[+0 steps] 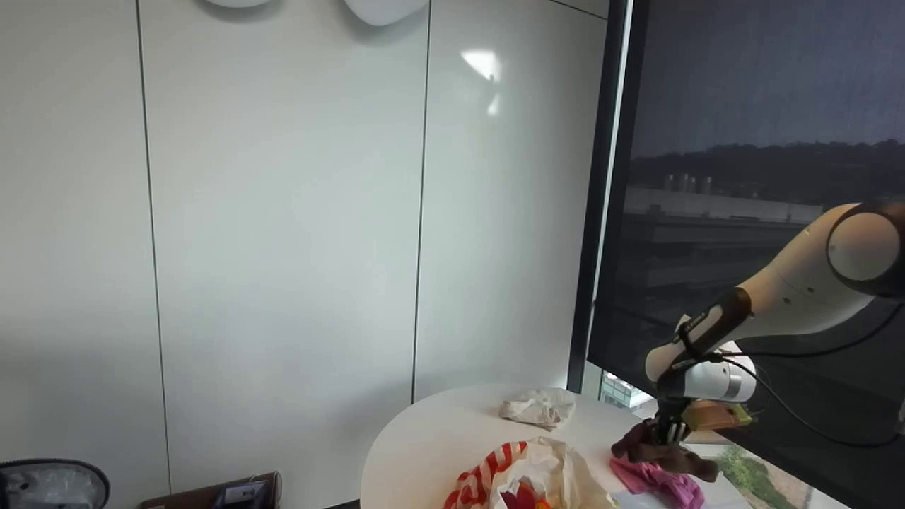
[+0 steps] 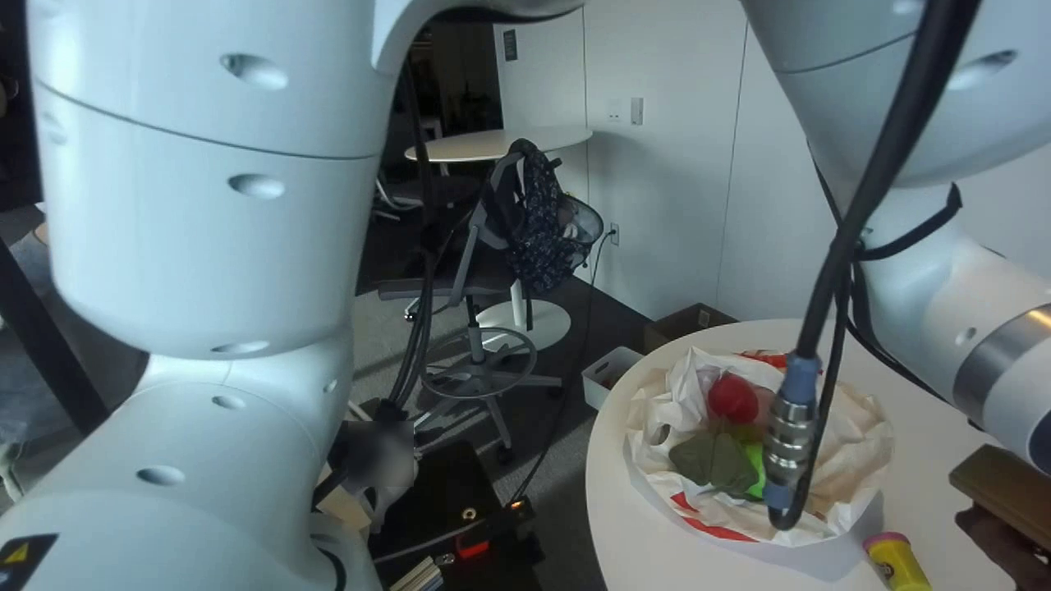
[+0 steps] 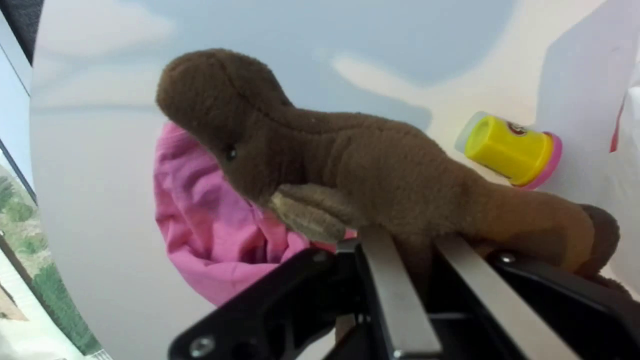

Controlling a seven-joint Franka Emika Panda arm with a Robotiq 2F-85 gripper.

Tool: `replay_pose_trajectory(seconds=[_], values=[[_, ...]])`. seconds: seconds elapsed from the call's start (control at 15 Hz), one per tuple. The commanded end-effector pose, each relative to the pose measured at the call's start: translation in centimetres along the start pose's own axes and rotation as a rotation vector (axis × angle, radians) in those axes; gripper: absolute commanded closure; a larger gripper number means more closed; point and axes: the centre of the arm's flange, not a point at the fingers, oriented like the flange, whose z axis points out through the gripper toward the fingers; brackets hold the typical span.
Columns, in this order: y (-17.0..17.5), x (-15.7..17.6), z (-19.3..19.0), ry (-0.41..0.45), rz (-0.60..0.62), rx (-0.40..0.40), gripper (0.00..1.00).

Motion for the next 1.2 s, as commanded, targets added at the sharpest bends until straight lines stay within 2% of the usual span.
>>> replay_pose_trajectory(seconds=[0.0,0.33,0.6,0.8,1.13], values=[[-8.3,-4.1,-3.2,-0.024,-0.198,0.046,0.89],[-20.6,-7.0,-1.6,-0.057,-0.481,0.052,0.90],[-27.4,-7.7,-1.0,0.017,-0.703,-0.012,0.90],[-29.7,-7.8,-0.3,0.079,-0.826,-0.070,0.90],[-30.8,-9.0,2.6,0.064,-0.911,-0.035,0.90]])
